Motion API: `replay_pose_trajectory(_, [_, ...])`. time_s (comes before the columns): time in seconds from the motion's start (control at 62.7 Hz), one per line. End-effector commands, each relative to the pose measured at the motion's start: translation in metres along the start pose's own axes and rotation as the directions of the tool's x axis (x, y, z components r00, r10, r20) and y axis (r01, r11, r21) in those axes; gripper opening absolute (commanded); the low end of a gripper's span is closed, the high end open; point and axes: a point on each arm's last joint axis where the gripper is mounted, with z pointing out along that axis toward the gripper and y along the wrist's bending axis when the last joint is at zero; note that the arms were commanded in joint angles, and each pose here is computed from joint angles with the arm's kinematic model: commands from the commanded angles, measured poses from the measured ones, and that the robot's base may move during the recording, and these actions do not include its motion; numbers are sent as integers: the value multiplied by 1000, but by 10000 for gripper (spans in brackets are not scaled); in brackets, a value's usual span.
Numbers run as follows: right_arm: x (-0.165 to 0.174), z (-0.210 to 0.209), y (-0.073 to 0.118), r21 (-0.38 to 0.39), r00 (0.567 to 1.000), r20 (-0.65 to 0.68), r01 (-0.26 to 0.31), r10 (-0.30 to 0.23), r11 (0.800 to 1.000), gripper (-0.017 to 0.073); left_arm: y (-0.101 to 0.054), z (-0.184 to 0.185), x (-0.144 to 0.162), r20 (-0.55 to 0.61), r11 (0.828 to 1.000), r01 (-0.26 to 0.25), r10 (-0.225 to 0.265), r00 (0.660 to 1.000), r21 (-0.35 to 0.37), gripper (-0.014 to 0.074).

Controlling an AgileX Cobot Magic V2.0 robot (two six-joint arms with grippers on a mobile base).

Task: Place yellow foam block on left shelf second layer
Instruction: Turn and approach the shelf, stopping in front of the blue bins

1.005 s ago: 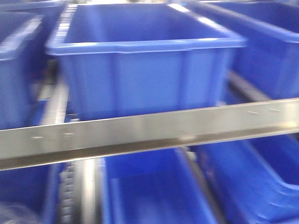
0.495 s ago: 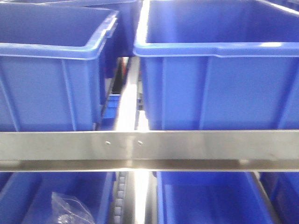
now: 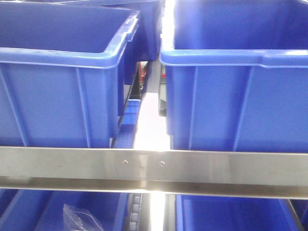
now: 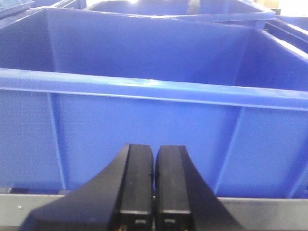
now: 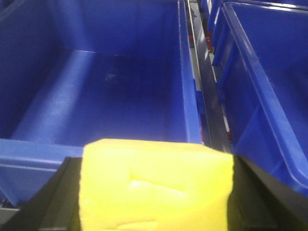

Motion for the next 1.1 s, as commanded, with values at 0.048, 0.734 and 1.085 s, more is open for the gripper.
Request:
replay_pose_trajectory(0.048, [-15,-1,0,2,996,91,24,-24,1000,286,-1,1,1,57,1000,11,-12,998,17,136])
replay_pose_trajectory(0.734, [-23,-3,0,-8,995,98,4,-3,1000,286,-1,1,1,57,1000,11,-12,998,17,136])
replay_pose_trajectory(1.085, [-122,53,15,-68,999,-35,9,-12,998,286,-1,1,1,57,1000,11,-12,998,17,136])
